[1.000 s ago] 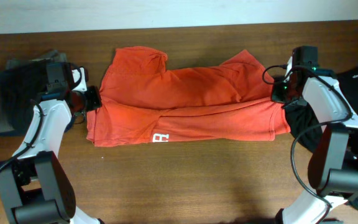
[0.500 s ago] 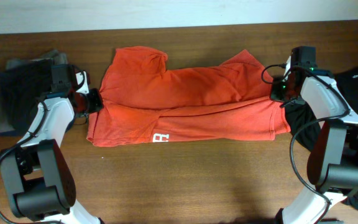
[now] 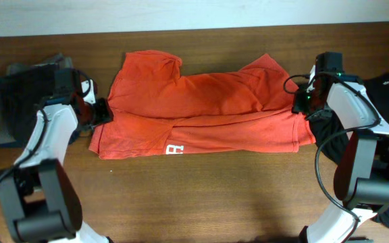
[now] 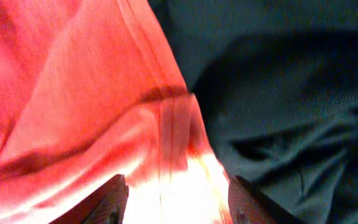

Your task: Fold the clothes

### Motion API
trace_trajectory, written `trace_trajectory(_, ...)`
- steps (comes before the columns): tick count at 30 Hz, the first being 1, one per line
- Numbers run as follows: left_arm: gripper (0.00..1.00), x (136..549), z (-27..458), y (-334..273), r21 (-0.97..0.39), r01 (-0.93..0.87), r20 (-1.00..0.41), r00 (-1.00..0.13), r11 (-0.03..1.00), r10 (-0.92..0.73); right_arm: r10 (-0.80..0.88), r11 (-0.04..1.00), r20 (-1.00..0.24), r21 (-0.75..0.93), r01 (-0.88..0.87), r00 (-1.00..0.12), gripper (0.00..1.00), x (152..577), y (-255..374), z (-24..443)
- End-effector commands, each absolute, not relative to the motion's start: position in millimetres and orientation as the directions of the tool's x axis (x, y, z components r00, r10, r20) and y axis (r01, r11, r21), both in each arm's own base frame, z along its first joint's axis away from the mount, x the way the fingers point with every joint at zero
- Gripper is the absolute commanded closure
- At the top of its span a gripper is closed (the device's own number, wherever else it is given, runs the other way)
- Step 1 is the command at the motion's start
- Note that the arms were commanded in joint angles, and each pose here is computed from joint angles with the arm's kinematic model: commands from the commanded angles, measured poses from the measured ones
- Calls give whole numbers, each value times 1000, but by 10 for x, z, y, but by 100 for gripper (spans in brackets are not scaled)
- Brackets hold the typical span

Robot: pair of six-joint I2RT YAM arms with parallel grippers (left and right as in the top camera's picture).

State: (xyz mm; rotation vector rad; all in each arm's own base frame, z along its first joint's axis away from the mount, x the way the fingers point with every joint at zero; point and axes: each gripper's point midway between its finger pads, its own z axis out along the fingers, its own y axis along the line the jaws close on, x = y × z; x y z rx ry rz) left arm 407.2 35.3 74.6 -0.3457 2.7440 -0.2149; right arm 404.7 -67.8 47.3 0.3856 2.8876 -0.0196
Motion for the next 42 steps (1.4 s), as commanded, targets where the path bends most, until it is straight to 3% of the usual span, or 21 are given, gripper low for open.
trace_trajectory(1, 49, 4165, 1401, 259, -223, -124, -480, -849, 967, -220, 254, 965, -304, 19, 260, -918, 43, 4155, -708, 929)
trace_trajectory(6, 47, 4046, 1594, 104, -225, -76, -495, -850, 971, -181, 242, 969, -260, 13, 247, -935, 43, 3958, -670, 1203)
trace_trajectory(15, 47, 3869, 1401, -577, -216, 103, -419, -908, 971, 3, 246, 969, -145, 59, 240, -958, 44, 3665, -523, 1205)
trace_trajectory(27, 48, 3654, 659, -1351, -206, 283, -238, -943, 937, 232, 246, 969, -141, 73, 238, -959, 44, 3660, -497, 1205)
trace_trajectory(31, 54, 3633, 425, -1460, -151, 330, -206, -932, 932, 297, 246, 968, -139, 85, 236, -959, 44, 3663, -477, 1206)
trace_trajectory(39, 55, 3618, 199, -1477, -88, 348, -165, -929, 933, 331, 246, 968, -139, 84, 236, -959, 44, 3662, -477, 1206)
trace_trajectory(42, 70, 3619, 185, -1467, -82, 348, -162, -929, 934, 332, 246, 968, -139, 84, 236, -959, 44, 3662, -477, 1206)
